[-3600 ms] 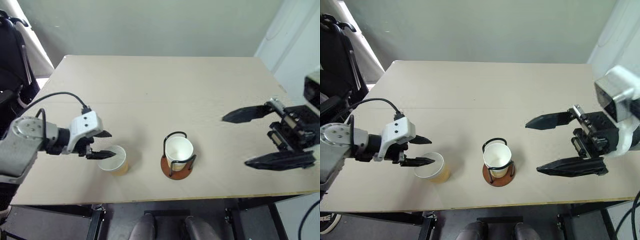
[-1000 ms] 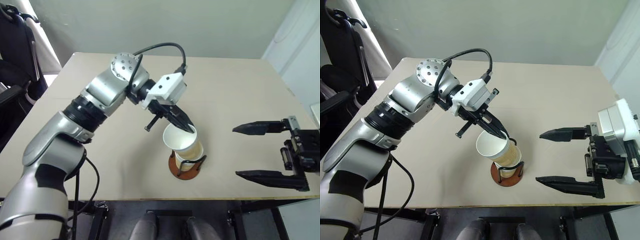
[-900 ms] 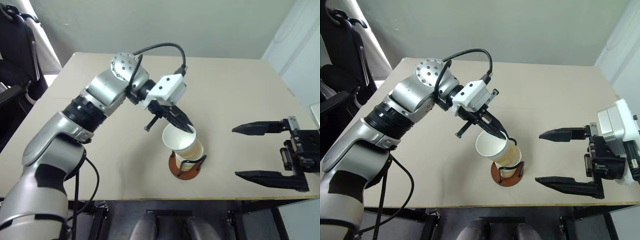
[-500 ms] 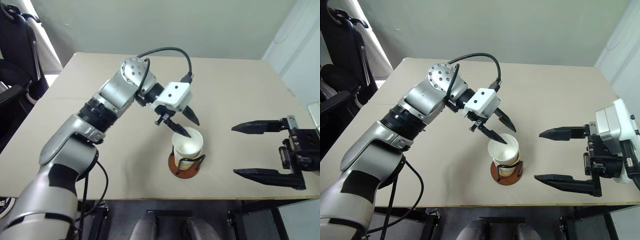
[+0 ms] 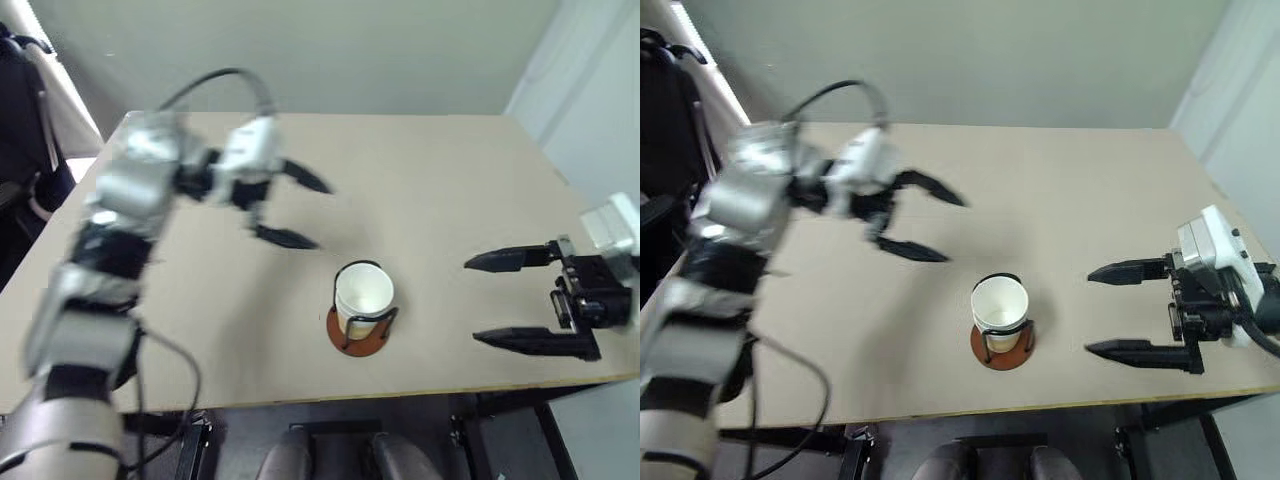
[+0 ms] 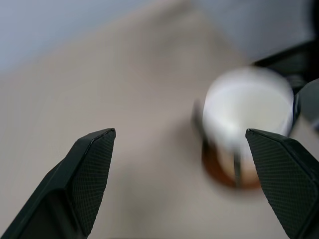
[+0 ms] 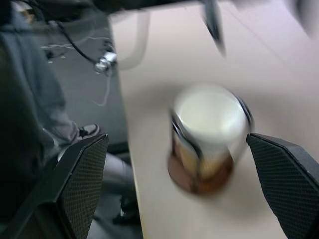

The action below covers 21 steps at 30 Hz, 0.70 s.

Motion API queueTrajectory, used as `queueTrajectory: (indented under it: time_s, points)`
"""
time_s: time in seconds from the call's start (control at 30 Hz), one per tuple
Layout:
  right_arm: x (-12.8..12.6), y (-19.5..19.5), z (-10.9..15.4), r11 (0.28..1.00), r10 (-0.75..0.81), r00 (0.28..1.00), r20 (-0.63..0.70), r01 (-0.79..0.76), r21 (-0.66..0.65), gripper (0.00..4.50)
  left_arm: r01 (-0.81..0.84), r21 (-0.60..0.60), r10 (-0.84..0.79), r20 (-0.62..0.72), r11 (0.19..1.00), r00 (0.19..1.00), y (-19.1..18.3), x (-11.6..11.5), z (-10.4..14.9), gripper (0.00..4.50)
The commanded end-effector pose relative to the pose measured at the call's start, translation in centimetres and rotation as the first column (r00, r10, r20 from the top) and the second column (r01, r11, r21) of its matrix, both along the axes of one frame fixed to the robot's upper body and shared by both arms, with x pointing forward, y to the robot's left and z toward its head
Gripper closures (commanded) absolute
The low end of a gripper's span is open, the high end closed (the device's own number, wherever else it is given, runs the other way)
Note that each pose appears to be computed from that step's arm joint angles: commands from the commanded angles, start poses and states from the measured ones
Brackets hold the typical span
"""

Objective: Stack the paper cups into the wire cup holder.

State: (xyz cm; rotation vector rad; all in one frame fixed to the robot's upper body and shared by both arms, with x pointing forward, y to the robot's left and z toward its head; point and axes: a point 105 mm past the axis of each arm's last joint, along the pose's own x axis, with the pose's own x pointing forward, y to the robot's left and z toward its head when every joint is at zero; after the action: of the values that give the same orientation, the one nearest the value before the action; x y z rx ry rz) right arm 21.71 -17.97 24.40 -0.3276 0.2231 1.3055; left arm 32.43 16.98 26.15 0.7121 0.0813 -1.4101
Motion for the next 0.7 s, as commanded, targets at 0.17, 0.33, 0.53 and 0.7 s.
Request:
queueTrajectory:
  time_s: [0.17, 0.33, 0.53, 0.7]
  points:
    - [1.6, -4.1, 1.2, 0.999, -0.052, 0.995, 0.087, 0.051, 0.014, 0.00, -0.272, -0.130, 0.263, -0.082, 0.954, 0.961, 7.2, -4.5, 0.6, 0.03]
    - [2.8, -5.1, 1.5, 0.999, -0.043, 0.993, 0.110, 0.044, -0.007, 0.00, -0.328, -0.146, 0.308, -0.145, 0.933, 0.940, 8.2, -6.7, -0.7, 0.03]
    - [3.3, -4.8, 1.6, 1.000, 0.002, 0.996, 0.088, -0.002, -0.006, 0.00, -0.379, -0.156, 0.357, -0.155, 0.912, 0.921, 8.4, -6.7, -1.7, 0.03]
    - [3.4, -4.3, 1.6, 1.000, 0.025, 0.997, 0.076, -0.024, -0.013, 0.00, -0.400, -0.155, 0.377, -0.159, 0.903, 0.912, 8.2, -6.1, -2.1, 0.03]
